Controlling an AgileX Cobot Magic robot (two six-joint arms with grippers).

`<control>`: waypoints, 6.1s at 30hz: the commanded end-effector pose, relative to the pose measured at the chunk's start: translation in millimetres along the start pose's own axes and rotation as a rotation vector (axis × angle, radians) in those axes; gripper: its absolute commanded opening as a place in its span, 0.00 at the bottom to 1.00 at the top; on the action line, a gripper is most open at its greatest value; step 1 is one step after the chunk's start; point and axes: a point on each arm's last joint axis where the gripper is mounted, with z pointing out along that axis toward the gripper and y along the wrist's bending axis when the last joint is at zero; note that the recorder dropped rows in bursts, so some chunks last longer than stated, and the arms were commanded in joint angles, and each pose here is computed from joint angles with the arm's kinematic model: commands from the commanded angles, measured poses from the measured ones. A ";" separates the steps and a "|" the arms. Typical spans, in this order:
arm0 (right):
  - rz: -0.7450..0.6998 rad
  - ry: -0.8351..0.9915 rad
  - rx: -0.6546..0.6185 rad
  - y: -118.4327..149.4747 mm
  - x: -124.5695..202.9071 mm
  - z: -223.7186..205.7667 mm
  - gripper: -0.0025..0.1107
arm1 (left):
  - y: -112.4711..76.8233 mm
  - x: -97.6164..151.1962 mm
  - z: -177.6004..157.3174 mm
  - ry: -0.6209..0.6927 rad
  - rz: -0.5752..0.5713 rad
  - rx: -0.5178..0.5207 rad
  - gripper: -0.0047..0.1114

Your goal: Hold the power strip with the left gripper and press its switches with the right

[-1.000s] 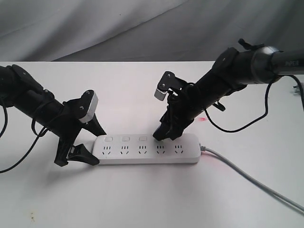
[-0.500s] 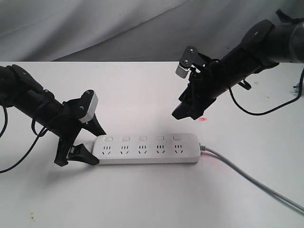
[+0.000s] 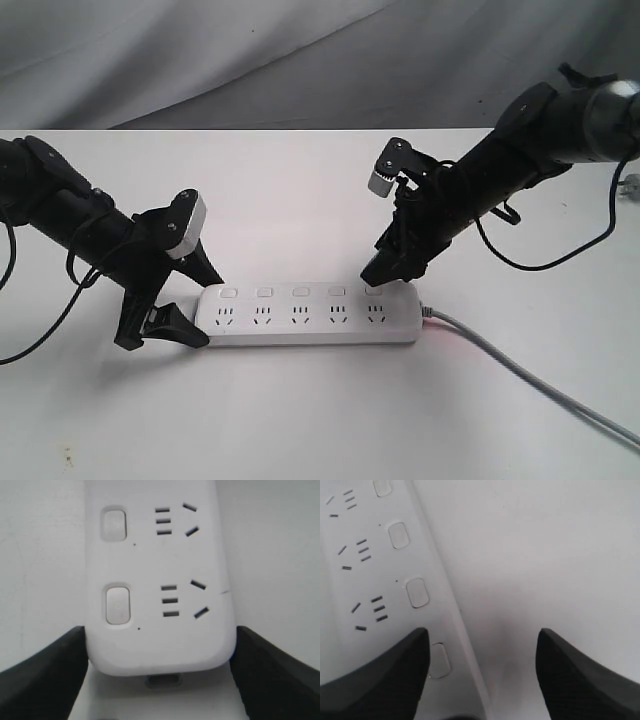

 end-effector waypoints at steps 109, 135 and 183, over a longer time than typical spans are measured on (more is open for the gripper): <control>0.111 -0.835 0.909 315.3 56.3 -332.1 0.02 | 1.8 3.2 1.0 0.032 0.021 -0.018 0.49; 0.554 -0.874 1.266 260.1 125.4 -274.8 0.02 | 1.8 3.2 1.0 0.032 0.021 -0.018 0.49; 0.706 -0.782 1.188 265.4 219.5 -147.5 0.02 | 1.8 3.2 1.0 0.032 0.021 -0.018 0.49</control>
